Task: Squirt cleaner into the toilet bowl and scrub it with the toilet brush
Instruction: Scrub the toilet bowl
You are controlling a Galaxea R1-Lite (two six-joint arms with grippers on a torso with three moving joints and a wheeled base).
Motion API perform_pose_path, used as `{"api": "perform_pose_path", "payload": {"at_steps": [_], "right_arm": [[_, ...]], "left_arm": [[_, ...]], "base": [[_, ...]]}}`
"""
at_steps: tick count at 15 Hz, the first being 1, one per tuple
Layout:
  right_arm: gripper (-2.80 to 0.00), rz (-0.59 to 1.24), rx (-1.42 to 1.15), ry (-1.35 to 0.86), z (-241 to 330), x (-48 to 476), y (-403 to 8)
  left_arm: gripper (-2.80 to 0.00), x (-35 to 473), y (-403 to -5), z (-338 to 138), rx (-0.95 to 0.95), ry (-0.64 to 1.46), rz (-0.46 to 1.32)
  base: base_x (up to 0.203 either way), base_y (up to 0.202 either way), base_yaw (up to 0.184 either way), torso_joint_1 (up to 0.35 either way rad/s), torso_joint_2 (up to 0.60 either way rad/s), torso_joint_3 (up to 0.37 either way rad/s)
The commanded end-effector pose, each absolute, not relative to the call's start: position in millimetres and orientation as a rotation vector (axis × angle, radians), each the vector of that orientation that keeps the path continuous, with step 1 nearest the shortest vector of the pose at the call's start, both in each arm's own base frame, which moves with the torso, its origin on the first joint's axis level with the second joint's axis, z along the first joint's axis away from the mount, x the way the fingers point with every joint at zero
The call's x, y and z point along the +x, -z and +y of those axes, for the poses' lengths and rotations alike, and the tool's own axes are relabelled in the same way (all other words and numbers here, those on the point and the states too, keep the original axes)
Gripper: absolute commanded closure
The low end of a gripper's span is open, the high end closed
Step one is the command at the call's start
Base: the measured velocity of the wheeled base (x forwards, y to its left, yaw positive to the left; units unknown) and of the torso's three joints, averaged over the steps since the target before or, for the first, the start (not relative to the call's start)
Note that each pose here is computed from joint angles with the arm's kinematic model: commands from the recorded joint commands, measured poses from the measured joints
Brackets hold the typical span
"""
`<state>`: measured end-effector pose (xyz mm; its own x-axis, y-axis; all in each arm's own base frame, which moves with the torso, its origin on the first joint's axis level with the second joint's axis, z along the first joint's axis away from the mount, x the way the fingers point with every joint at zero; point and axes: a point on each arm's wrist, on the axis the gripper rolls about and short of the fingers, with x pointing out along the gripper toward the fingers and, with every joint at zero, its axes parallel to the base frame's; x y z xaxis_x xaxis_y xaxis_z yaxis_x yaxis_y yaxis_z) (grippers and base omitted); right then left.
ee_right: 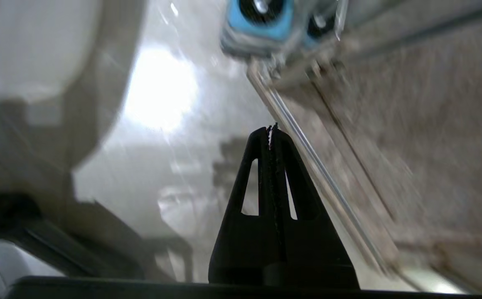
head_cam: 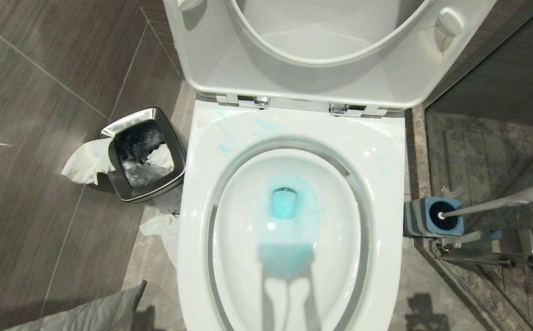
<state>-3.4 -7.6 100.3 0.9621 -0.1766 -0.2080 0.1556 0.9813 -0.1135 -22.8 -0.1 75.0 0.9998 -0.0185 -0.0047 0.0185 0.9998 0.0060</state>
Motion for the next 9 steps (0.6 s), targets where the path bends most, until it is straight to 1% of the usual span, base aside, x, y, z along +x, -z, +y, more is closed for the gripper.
{"api": "perform_pose_path", "payload": {"at_steps": [1, 4, 5, 9], "right_arm": [[0.0, 0.225, -0.103, 0.164, -7.5, -1.7, -96.4], [0.0, 0.25, -0.118, 0.145, -7.3, -2.6, -95.6], [-2.8, 0.252, -0.119, 0.144, -7.3, -2.7, -95.4], [-2.8, 0.313, -0.129, 0.101, -6.4, -2.3, -100.2]], "left_arm": [[0.0, -22.7, -75.0, -0.1, 0.006, 0.018, 0.006], [0.0, -22.7, -75.0, -0.1, 0.006, 0.018, 0.006], [0.0, -22.7, -75.0, -0.1, 0.006, 0.019, 0.006], [0.0, -22.7, -75.0, -0.1, 0.006, 0.018, 0.006]], "base": [[0.0, 0.0, 0.0, 0.0, 0.0, 0.0], [0.0, 0.0, 0.0, 0.0, 0.0, 0.0], [0.0, 0.0, 0.0, 0.0, 0.0, 0.0], [0.0, 0.0, 0.0, 0.0, 0.0, 0.0]]}}
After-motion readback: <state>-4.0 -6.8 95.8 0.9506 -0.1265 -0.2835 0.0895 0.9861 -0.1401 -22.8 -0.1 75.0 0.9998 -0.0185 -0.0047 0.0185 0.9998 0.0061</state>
